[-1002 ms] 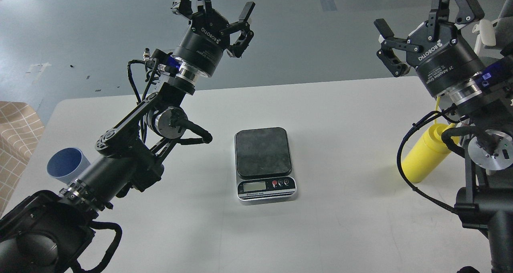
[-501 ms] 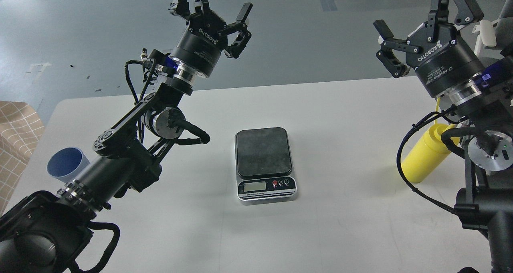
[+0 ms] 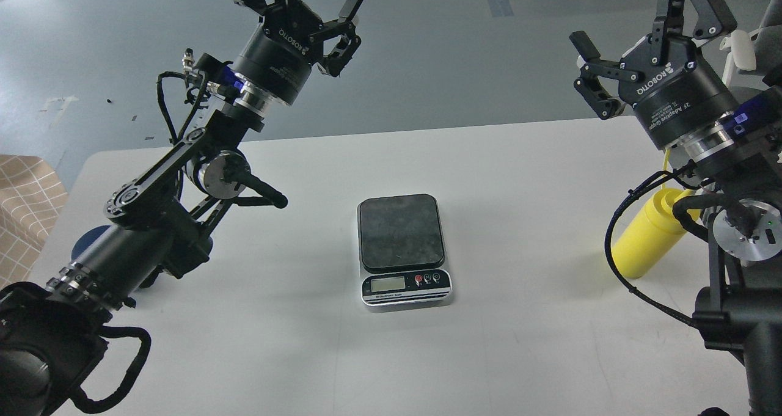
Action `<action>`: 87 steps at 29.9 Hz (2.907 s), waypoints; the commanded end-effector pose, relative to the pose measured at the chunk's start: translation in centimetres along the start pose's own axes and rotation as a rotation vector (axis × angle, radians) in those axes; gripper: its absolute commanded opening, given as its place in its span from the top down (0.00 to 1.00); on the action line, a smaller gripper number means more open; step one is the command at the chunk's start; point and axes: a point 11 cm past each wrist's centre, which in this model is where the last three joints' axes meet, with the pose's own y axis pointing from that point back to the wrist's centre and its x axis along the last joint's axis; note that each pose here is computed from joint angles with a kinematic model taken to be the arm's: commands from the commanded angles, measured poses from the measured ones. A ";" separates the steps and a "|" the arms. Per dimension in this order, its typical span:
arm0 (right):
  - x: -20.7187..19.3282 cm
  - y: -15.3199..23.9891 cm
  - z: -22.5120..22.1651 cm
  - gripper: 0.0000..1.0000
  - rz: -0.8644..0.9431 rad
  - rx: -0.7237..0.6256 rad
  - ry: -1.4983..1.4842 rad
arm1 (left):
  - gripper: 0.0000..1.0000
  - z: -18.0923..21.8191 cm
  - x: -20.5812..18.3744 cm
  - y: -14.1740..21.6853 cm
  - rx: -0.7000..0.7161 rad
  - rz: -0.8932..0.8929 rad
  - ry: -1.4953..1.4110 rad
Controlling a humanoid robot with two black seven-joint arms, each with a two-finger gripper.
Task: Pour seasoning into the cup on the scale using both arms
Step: 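Swing the left arm outward and lower it toward the blue cup, then close the left gripper around the side of the blue cup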
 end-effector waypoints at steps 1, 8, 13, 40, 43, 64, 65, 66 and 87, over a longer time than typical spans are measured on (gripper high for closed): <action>0.1 0.1 0.2 0.00 0.005 -0.006 -0.003 | 0.02 1.8 1.3 0.6 0.127 -0.127 -0.332; 0.3 0.3 0.5 0.00 0.010 -0.009 -0.007 | 0.02 6.8 4.3 2.8 0.255 -0.200 -0.717; 0.5 0.4 0.5 0.00 0.016 -0.008 -0.007 | 0.02 10.7 8.5 8.0 0.415 -0.159 -0.877; 1.4 1.4 2.1 0.00 0.054 -0.048 -0.027 | 0.02 11.1 16.9 31.4 0.994 0.058 -1.542; 1.4 1.4 2.0 0.00 0.055 -0.048 -0.026 | 0.02 10.6 16.7 33.0 1.044 0.033 -1.526; 2.2 1.7 3.0 0.00 0.078 -0.073 -0.041 | 0.02 8.2 15.0 39.2 1.240 -0.106 -1.437; 2.1 1.6 3.1 0.00 0.076 -0.076 -0.042 | 0.02 7.8 14.6 39.0 1.227 -0.115 -1.426; 2.2 1.6 3.1 0.00 0.076 -0.076 -0.042 | 0.02 7.3 13.8 38.6 1.209 -0.134 -1.404; 2.1 1.8 3.1 0.00 0.076 -0.071 -0.046 | 0.02 4.9 11.8 40.7 1.230 -0.162 -1.320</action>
